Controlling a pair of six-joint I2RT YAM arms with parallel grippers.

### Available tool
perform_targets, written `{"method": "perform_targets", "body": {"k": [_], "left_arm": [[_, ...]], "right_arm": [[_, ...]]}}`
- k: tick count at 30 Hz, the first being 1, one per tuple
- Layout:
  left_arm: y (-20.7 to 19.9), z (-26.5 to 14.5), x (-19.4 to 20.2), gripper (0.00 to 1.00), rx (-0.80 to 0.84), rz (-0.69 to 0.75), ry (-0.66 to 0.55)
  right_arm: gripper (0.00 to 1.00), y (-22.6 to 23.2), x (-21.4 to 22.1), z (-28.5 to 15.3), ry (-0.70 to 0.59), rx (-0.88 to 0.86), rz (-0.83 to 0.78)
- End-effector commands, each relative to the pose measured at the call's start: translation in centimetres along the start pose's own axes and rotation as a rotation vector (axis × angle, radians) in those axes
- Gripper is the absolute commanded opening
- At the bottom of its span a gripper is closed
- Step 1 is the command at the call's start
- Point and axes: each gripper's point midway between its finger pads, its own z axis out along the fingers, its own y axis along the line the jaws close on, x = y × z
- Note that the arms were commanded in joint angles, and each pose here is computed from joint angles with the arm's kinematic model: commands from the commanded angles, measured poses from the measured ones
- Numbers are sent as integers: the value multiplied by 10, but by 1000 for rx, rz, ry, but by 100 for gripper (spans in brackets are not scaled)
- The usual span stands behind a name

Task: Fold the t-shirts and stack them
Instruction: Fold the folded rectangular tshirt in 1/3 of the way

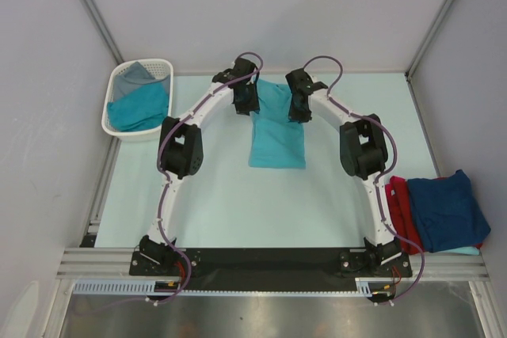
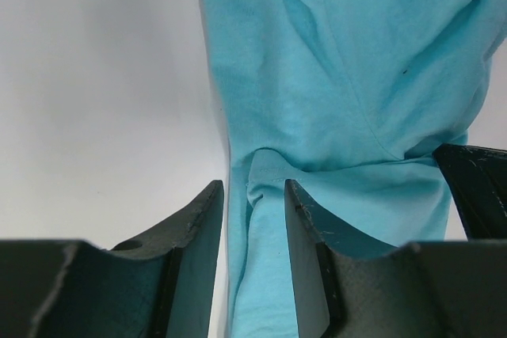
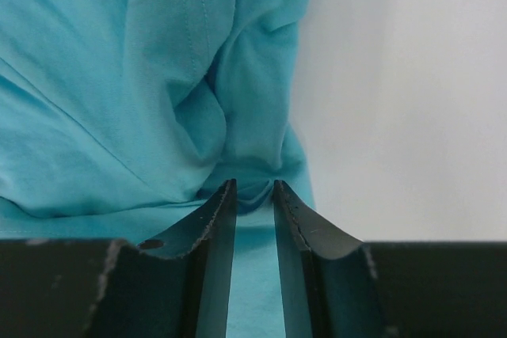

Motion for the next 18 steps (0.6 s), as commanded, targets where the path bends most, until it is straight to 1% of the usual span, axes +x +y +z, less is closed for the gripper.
{"method": "perform_targets", "body": {"k": [1,6,12,15,16,18], "left_arm": [[-8,-22,-18,42,31,-12,-56],[-7,-24,-16,42,28,-6,-54],[-7,-24,-16,42,29,-8,-52],[-6,-24,-15,42,28,-5,-51],[-5,-23,-13,42,26,-5,-47],[-4,-24,-13,42,24,-6,-48]], "right_arm": [[30,-5,-3,-8,-6,2,-6],[37,-4,-12,-28,-47,-20,1],[39,-5,-6,-30,-38,-22,-3],[31,-4,-4,-29,-36,-23,-6],[27,-3,-3,-30,-36,-22,-12],[24,-1,-2,-29,-34,-25,-14]]}}
